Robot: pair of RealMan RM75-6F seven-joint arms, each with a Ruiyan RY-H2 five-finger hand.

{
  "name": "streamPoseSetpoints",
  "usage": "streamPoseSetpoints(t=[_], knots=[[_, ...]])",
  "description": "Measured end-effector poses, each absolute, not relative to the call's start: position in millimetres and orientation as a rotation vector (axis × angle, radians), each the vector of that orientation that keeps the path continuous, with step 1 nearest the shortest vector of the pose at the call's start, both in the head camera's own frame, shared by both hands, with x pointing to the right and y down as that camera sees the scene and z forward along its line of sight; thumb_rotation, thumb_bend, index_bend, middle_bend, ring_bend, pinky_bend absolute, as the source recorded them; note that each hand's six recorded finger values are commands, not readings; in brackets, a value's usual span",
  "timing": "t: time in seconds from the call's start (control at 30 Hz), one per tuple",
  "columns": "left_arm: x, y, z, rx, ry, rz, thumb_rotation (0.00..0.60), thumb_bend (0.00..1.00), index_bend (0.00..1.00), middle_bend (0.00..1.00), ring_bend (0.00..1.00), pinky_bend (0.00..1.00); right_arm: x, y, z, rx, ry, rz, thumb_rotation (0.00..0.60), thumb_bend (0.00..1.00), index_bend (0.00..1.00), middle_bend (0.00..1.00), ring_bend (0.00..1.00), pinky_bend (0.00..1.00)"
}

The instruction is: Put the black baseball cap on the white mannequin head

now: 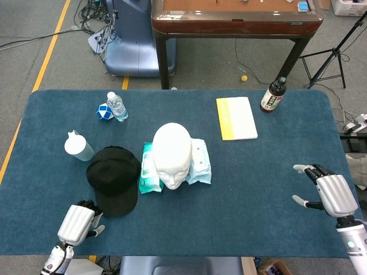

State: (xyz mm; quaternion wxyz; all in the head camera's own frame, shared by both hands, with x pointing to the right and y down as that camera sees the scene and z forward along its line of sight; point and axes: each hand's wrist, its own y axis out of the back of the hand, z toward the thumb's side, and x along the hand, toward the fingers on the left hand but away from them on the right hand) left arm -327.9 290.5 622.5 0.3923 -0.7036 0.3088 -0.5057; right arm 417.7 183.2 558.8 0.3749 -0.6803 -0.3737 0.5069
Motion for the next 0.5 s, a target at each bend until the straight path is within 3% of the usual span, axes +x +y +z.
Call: streamPoseSetpoints(t=[0.5], knots=[[-320.7, 293.2, 645.4, -1.753, 0.695, -1.388, 0.600, 0.01, 0.85, 0.76, 0.47, 0.50, 420.6, 182.4, 557.4, -1.741, -0.964, 1.304, 0.600, 0.02, 0.28, 0.37, 0.29, 0.46]])
